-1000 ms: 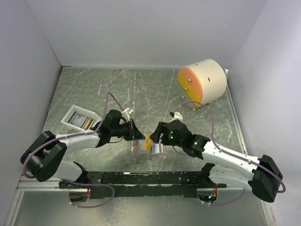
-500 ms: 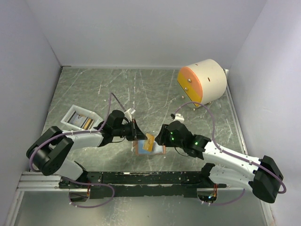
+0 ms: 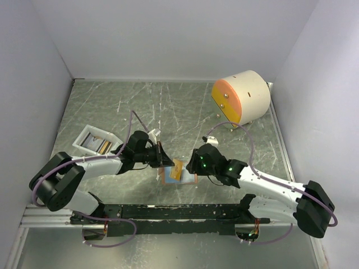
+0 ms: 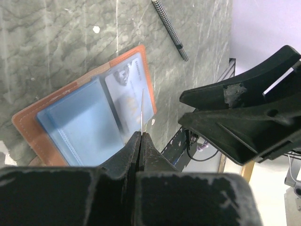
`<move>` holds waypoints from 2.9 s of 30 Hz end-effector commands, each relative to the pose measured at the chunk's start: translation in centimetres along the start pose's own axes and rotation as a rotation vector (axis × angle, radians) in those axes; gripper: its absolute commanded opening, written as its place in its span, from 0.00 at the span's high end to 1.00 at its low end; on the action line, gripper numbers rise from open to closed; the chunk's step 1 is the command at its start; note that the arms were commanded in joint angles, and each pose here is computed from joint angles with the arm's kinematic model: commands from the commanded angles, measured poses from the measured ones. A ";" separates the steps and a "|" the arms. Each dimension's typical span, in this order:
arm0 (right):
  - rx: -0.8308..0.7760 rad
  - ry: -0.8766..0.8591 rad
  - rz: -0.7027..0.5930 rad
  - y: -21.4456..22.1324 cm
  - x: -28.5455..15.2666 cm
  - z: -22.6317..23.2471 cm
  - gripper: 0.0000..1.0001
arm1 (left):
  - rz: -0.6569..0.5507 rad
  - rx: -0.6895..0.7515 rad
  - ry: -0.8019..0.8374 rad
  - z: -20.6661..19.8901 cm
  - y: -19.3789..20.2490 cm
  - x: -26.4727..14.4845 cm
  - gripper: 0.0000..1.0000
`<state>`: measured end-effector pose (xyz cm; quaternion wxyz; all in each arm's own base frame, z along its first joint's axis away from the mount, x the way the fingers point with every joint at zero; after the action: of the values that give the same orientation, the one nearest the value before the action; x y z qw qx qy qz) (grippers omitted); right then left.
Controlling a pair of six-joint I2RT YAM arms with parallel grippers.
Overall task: Put the credit cards into the card holder
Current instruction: Turn over the card slot in the card holder, then insert the credit card into the card holder.
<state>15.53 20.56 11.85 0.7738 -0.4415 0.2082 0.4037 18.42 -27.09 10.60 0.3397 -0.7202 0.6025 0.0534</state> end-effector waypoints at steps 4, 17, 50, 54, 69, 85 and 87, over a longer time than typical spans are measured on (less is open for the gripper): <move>-0.001 0.075 0.021 -0.4 1.9 -1.6 0.63 | -0.019 -0.014 -0.030 0.0 0.0 -0.2 0.93; 0.002 0.155 0.084 1.2 3.4 -4.4 0.63 | 0.019 -0.097 -0.041 1.5 1.1 1.0 0.93; 0.076 0.128 0.154 3.8 4.1 -5.6 0.70 | -0.024 -0.127 -0.107 3.7 1.8 1.7 0.93; 0.078 0.126 0.154 3.9 4.1 -5.7 0.71 | -0.033 -0.120 -0.146 4.4 1.8 1.9 0.93; 0.080 0.123 0.161 4.1 4.1 -5.8 0.72 | -0.059 -0.093 -0.191 5.4 1.7 2.1 0.93; 0.086 0.120 0.162 4.1 4.2 -5.7 0.72 | -0.115 -0.073 -0.179 5.5 1.3 2.4 0.93; 0.086 0.119 0.164 4.1 4.2 -5.6 0.72 | -0.120 -0.068 -0.186 5.6 1.2 2.3 0.93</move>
<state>16.16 19.77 5.43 0.7635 -0.4091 0.2729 0.4186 19.55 -26.40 5.54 0.3484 -0.7548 0.5435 0.1163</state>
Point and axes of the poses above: each gripper's point midway between its finger pads, its own x axis out along the fingers, its own z axis along the line the jaws close on, y = z × x, the point moved 5 cm from there along -x, back along the fingers, and after that the axes turned 8 degrees about x, right-handed, at the moved point
